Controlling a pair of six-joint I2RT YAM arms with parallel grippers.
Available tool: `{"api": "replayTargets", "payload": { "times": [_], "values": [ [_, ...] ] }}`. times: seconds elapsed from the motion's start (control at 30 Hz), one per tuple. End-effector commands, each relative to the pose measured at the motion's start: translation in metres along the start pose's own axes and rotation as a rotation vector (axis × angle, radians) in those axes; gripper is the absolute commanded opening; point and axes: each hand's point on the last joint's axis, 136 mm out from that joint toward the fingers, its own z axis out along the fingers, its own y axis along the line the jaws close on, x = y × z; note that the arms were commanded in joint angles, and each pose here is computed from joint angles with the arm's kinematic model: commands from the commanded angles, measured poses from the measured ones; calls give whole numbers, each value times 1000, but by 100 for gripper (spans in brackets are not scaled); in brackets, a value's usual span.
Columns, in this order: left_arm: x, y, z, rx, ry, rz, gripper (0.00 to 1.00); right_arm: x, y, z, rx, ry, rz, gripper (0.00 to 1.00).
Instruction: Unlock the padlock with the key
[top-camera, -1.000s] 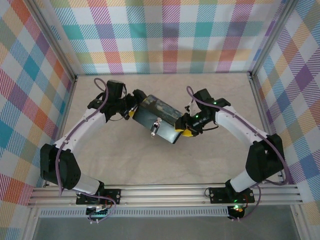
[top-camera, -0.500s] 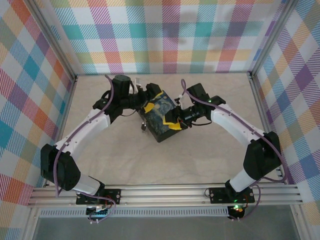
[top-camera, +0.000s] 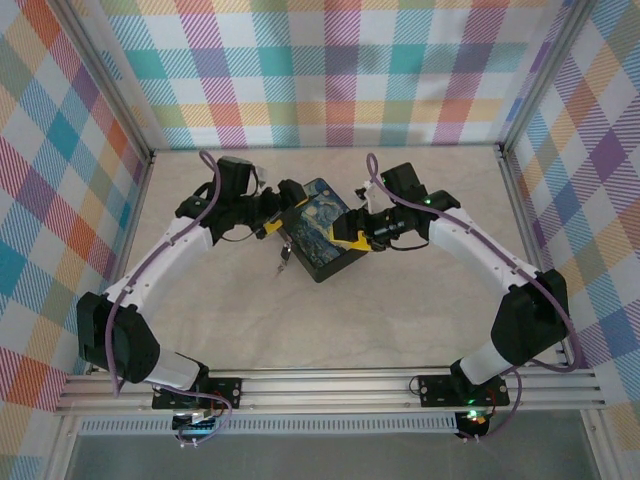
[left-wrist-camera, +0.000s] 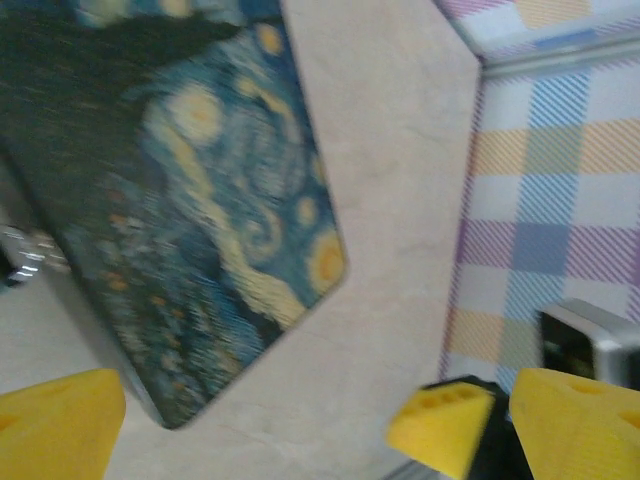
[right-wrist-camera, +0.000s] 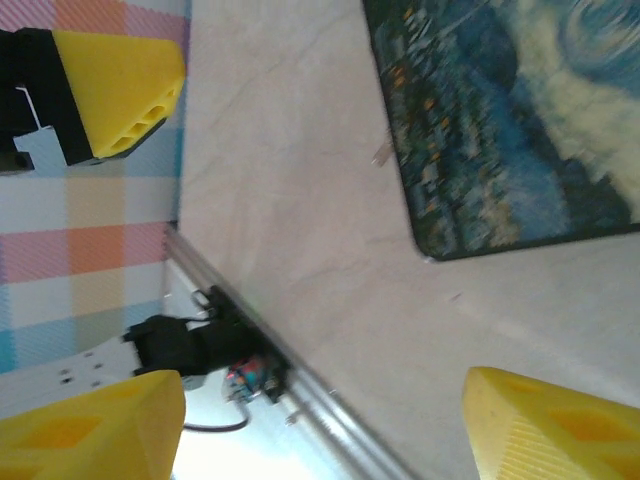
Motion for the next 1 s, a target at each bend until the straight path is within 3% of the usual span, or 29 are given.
{"api": "replayTargets", "payload": {
  "times": [0.0,0.17,0.3,0.53,0.83,0.97],
  "values": [
    [-16,43,10,-164,-31,75,98,-16,-28,4,141,-57,-100,77],
    [-44,64,27,-225,-35,238,100,-13,-37,21,149,-74,-77,100],
    [-74,73,48,-233,-51,324,100,-3,-43,35,150,-70,32,100],
    [-130,85,77,-154,-102,334,100,21,-59,59,153,-56,207,100],
    [-138,75,137,42,-6,376,100,6,-58,87,136,-71,208,100],
    [-111,59,141,138,67,417,99,-5,-64,89,166,-93,211,100]
  ]
}}
